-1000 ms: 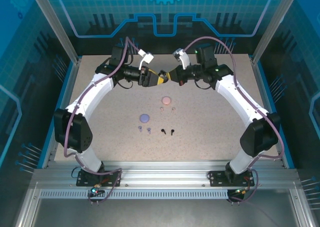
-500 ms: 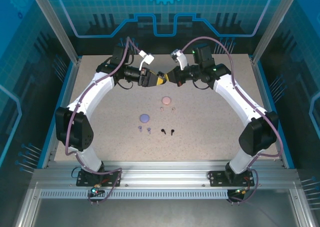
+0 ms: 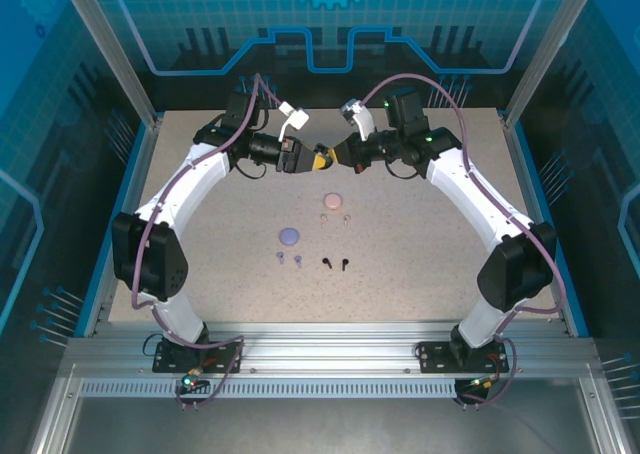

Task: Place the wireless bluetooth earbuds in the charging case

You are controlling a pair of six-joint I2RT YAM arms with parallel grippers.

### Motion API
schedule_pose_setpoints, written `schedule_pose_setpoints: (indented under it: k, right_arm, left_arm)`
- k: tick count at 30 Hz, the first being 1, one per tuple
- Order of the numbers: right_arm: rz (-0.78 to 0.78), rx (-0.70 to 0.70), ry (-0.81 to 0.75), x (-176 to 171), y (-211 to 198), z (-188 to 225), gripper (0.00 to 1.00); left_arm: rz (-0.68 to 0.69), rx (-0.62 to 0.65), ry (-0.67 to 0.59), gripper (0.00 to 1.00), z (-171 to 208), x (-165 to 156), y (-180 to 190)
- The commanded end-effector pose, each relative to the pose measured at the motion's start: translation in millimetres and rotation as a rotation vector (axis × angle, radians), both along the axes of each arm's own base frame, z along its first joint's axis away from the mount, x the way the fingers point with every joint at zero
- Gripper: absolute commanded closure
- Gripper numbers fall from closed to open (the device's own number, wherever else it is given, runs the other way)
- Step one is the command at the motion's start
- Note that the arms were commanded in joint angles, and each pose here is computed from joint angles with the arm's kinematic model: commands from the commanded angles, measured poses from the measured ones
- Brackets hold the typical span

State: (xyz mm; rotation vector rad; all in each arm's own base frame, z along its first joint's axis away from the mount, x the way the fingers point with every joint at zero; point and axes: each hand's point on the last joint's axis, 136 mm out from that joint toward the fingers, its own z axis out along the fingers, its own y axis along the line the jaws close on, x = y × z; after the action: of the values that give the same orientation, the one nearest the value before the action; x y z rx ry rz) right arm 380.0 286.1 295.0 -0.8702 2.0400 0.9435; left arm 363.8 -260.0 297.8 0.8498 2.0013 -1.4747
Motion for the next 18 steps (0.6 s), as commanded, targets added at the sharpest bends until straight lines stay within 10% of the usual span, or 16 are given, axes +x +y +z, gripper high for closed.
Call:
schedule_pose_setpoints:
  k: [1, 5, 18]
  right_arm:
    - [0.038, 0.014, -0.005, -5, 9, 8, 1.00]
    - [0.032, 0.019, -0.009, -4, 11, 11, 1.00]
    - [-0.142, 0.020, 0.002, -33, -25, 25, 0.44]
  left_arm:
    - [-0.045, -0.034, -0.012, 0.72, 13, -6, -5]
    - [-0.048, -0.034, -0.010, 0.81, 13, -7, -7]
    - [0.180, -0.062, -0.086, 1.00, 3, 9, 13]
